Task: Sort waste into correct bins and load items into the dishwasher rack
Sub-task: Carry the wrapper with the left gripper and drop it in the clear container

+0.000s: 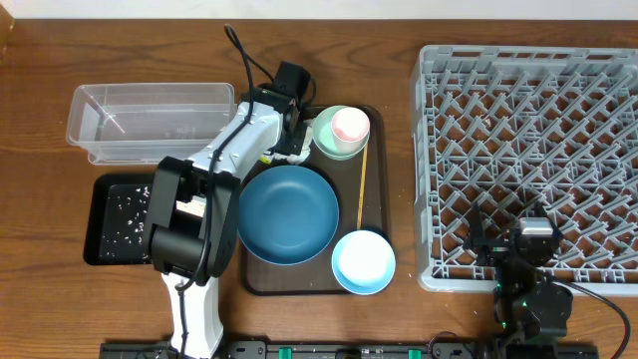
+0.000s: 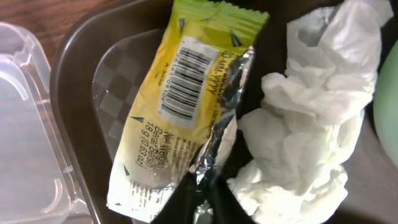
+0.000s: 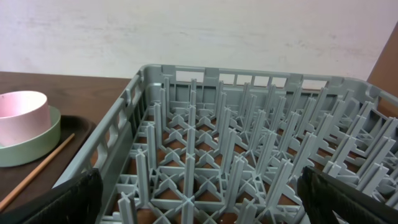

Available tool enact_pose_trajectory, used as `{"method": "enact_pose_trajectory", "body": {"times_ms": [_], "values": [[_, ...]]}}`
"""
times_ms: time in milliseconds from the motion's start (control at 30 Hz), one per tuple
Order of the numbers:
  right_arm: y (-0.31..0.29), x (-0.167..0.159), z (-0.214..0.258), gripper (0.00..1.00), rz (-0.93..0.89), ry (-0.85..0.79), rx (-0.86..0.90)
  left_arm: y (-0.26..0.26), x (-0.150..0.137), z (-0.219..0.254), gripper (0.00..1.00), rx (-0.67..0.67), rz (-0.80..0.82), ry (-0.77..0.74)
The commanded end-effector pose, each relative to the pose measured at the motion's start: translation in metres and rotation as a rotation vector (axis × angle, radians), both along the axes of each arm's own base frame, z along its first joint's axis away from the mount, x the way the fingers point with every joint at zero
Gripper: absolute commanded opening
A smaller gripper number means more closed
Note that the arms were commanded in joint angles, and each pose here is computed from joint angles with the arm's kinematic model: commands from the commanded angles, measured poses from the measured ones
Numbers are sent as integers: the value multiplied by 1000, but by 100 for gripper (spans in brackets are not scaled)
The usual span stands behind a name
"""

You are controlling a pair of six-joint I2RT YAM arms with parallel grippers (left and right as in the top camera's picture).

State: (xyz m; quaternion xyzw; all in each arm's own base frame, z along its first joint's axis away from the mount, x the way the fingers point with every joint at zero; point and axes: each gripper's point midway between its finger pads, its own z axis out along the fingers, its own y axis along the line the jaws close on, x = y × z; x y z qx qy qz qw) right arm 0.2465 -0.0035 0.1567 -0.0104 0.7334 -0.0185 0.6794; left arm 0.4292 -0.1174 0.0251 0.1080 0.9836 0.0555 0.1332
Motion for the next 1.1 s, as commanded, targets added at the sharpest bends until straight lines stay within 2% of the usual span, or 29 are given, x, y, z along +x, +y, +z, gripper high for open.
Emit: {"method": "enact_pose_trajectory", "body": {"times_ms": [0,167,533,733,833,967,1067], "values": [[-1,0,0,99,0,1,-15,0,3,7,6,-2,5,-12],[-1,0,0,99,0,1,-15,-2,5,44,6,-39,37,-87],[-1,0,0,99,0,1,-15,6,10,158,6,-127,99,-364],[-1,0,0,99,0,1,-15,61,26,194,6,-141,441,-542],[-1,0,0,99,0,1,-15,90,30,193,6,-165,589,-564],[-1,0,0,99,0,1,-15,133,30,184,6,-251,881,-582],[-1,0,0,99,0,1,-15,153,31,177,6,-317,1031,-581]]}}
